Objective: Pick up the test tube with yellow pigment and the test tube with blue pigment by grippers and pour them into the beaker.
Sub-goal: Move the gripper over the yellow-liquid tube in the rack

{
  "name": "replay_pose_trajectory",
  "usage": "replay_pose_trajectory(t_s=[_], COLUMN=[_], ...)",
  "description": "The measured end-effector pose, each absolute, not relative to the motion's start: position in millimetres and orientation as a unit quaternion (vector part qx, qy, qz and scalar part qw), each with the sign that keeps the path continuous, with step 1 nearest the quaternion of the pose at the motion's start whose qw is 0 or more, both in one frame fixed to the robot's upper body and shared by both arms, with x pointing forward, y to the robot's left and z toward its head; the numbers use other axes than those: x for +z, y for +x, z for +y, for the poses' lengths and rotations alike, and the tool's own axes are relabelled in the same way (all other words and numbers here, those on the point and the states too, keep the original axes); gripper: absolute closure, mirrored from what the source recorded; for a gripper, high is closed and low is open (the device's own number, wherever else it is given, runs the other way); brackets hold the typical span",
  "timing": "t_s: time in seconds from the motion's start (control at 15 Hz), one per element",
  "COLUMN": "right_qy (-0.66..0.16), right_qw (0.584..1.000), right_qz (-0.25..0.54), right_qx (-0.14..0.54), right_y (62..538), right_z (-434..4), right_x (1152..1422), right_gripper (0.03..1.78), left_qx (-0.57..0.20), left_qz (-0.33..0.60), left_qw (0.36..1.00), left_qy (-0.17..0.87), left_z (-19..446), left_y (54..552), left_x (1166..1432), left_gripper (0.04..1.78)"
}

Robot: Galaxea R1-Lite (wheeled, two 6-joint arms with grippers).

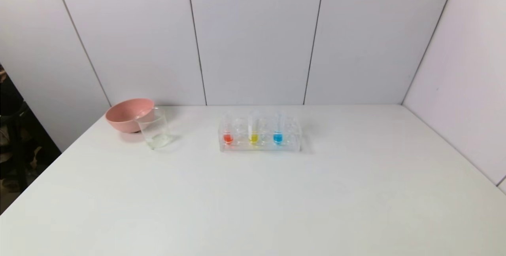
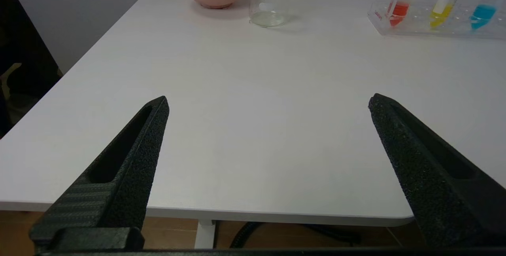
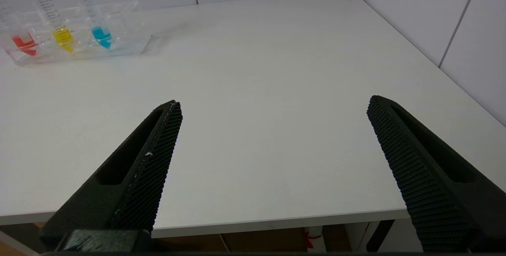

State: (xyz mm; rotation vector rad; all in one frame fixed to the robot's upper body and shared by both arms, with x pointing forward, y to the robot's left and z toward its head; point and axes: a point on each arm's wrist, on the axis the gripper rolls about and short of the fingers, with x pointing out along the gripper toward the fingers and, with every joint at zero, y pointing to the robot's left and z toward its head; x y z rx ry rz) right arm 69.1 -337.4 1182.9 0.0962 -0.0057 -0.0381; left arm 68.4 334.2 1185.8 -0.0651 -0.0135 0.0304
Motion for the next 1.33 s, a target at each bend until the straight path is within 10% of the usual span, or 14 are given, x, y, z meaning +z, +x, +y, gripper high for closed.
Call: replay_pose_trajectory(t_s=[1.33], right_qy=[0.048], right_qw=[0.999], right_qz=[-0.003], right_qx=[-0.019], right_y=[69.1], right_z=[-337.4], right_x=[1182.9], right_gripper=[0.10], left_qx=[-0.044], left_qz=[-0.044], left_qw=[0.998], left_qy=[-0.030], left_z=[331.6], left_y=[116.8], left_x=[1388.2], left_gripper=[0.06])
